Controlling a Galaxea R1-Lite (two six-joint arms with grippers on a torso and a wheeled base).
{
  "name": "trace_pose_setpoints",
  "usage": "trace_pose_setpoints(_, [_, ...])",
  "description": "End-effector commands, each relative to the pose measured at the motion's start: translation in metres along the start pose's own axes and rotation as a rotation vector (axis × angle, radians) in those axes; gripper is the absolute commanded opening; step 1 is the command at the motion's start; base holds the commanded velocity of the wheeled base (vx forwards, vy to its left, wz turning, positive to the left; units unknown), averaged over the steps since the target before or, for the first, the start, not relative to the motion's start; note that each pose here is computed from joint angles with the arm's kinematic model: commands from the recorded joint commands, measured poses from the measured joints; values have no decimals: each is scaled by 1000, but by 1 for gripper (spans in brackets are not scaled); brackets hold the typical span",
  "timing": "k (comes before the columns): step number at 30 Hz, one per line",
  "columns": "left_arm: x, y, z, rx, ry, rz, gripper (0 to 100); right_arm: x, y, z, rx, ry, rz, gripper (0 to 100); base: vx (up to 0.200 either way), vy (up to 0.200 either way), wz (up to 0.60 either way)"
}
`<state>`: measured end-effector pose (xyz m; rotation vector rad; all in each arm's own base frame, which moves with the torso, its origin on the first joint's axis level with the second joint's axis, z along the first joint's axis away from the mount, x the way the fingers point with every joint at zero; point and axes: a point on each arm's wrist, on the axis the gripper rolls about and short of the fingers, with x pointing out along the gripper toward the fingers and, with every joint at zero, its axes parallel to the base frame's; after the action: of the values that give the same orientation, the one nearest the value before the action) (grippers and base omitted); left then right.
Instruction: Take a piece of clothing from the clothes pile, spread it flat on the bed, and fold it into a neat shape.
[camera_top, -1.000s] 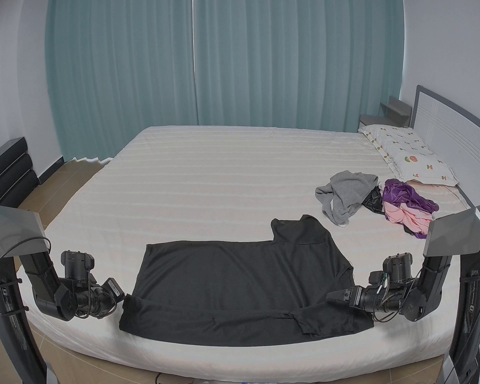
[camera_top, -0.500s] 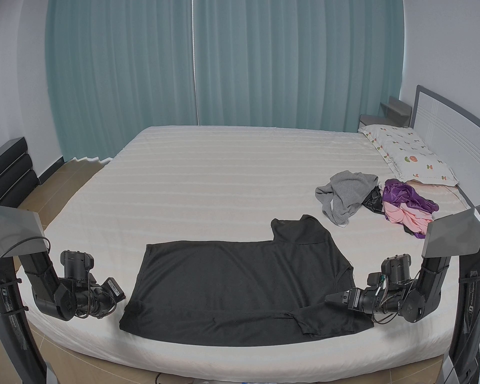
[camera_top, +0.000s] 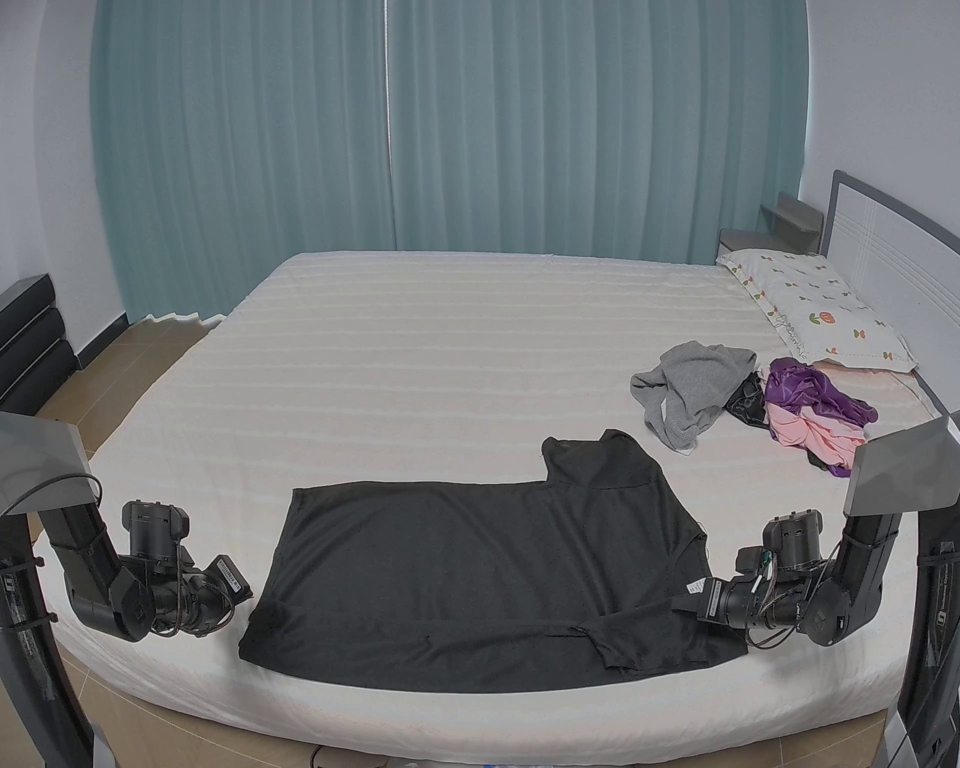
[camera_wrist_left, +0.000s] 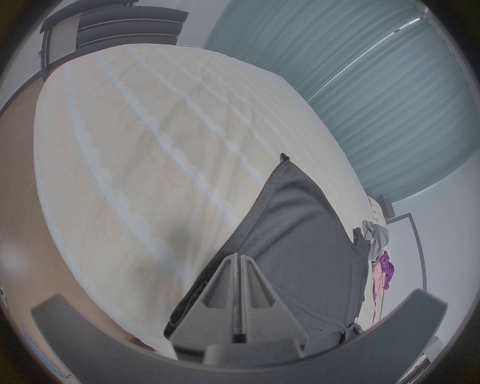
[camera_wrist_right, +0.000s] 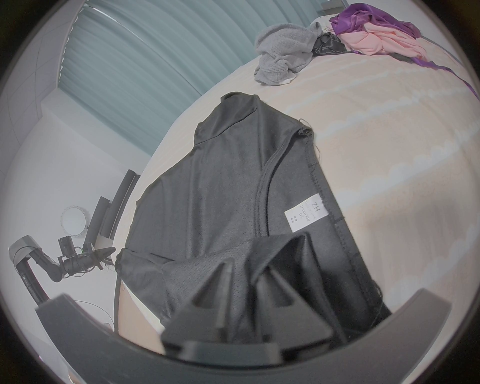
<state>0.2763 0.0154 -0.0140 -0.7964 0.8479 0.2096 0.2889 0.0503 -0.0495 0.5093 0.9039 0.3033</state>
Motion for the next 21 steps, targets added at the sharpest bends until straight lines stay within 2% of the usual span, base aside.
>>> trace_pose_setpoints(1, [0,0,0,0,-1,0,0,-1,-1,1,3,-5,-3,0,0,0,0])
trace_pose_setpoints(12, [6,-7,7,18,-19,-28,0,-18,-3,9,26,-75,-34,0,0,0,0])
trace_pose_setpoints(20, [10,-18,-9,68,24,-40,0,-18,-6,-1,24,-71,-33,0,0,0,0])
trace_pose_setpoints(21, [10,-18,-10,70,27,-38,100,-17,-7,-2,25,-68,-33,0,0,0,0])
